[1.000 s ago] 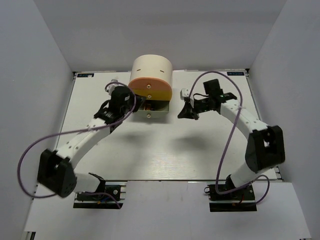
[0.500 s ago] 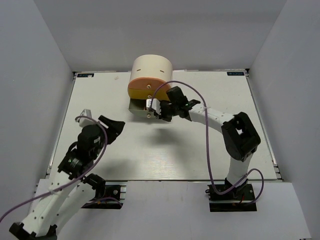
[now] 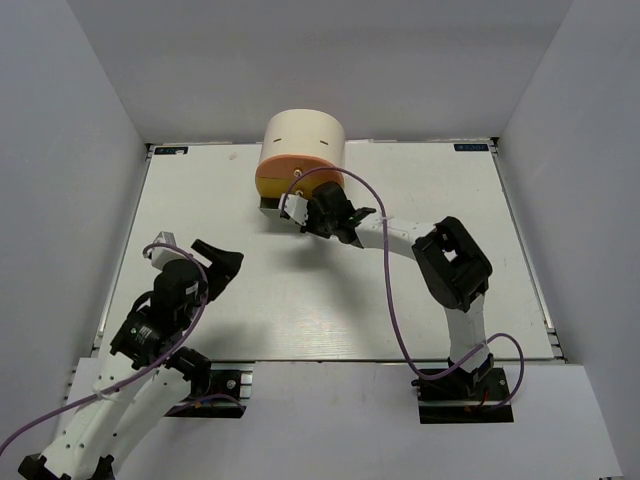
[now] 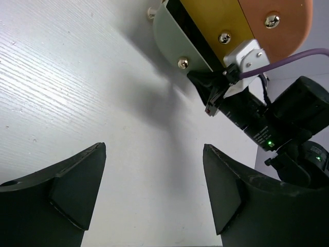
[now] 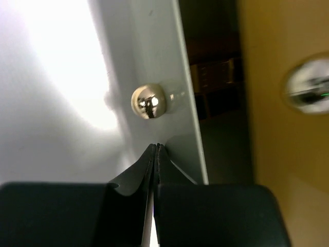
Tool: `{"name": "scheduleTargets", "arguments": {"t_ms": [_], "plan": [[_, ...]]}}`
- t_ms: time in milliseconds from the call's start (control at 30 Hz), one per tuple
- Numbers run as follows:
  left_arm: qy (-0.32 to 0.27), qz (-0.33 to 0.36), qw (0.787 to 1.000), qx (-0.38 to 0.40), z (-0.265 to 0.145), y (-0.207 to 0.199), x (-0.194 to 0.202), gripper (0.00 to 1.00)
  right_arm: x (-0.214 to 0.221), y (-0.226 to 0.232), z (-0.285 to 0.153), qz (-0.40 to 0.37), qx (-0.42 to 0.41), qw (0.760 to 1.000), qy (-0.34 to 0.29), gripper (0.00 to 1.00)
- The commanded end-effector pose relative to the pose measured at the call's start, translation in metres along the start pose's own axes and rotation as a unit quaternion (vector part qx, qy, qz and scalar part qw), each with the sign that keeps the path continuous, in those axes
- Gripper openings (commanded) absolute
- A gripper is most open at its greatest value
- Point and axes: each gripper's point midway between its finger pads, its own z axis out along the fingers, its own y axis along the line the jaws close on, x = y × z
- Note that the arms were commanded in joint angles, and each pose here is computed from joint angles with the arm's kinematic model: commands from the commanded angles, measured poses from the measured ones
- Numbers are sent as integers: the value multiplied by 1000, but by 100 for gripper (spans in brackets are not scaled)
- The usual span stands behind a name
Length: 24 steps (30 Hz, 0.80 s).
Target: Organize the makeup
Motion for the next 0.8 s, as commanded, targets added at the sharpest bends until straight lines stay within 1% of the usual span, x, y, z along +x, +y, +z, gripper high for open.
{"name": "scheduleTargets", "arguments": {"t_ms": [0, 300, 767], "plan": [[1, 5, 1000, -13, 5, 7, 4, 86, -35, -50, -7, 2, 93, 995, -37, 0], [11, 6, 1000, -13, 11, 6, 9, 87, -33, -71, 0, -3, 147, 989, -26, 0], [16, 5, 1000, -17, 12, 8, 12, 87, -30, -73, -2, 3, 156, 987, -26, 0]]}}
